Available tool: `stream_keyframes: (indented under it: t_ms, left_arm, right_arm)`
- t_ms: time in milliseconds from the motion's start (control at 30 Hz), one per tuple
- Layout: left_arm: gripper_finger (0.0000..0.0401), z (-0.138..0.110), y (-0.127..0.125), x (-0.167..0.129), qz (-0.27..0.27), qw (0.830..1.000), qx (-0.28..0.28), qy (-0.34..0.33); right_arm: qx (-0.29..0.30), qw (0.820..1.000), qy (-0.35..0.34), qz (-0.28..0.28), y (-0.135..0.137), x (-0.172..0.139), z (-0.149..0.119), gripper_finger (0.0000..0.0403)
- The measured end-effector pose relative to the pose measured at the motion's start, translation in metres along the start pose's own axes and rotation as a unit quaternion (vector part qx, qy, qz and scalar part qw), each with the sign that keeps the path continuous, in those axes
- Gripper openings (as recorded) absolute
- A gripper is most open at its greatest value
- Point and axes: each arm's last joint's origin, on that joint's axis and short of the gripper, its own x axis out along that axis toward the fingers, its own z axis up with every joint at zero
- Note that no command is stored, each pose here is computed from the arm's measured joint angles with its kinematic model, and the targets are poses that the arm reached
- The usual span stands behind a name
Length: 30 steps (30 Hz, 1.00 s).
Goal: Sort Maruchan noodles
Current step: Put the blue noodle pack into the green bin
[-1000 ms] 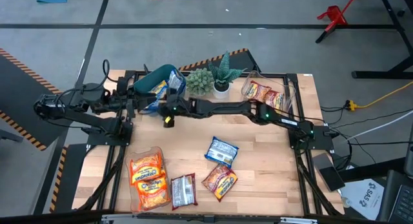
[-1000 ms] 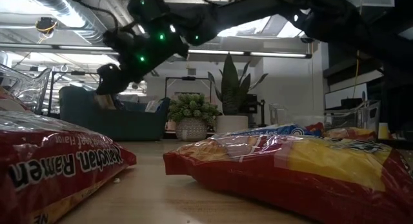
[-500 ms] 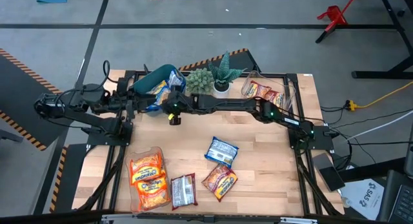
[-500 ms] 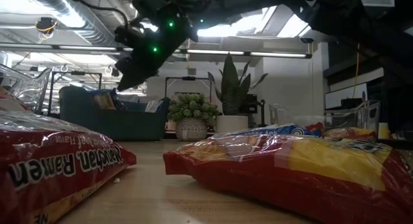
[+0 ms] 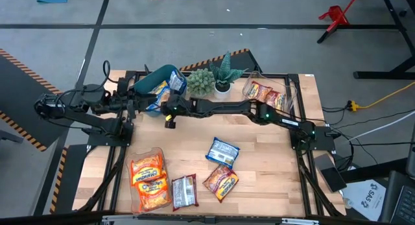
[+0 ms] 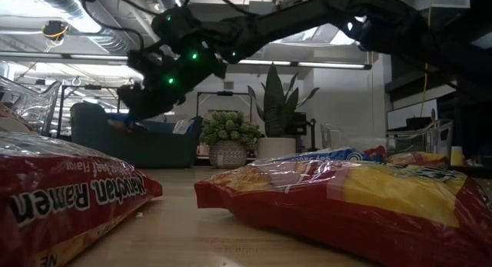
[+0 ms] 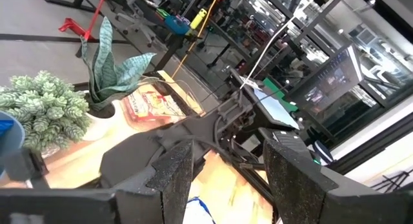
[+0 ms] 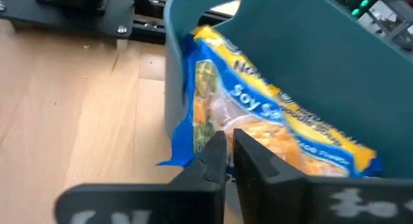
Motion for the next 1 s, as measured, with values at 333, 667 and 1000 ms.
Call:
stream_keyframes:
  t_ms: [333,667,1000]
  left_arm:
    - [0.0182,0.000,0.000,0.000,0.003,1.000,-0.012,-0.002]
    - [0.0182,0.000,0.000,0.000,0.003,1.000,-0.025,-0.002]
    - [0.0182,-0.012,-0.004,0.022,0.013,0.999,-0.009,0.046]
  right_arm:
    - [0.029,0.998,-0.048,-0.017,-0.020,0.005,0.001,0.0028]
    - [0.000,0.999,0.046,0.013,-0.056,-0.076,0.047,0.0111]
    - [0.028,0.965,0.250,0.077,-0.070,-0.216,0.068,0.0119]
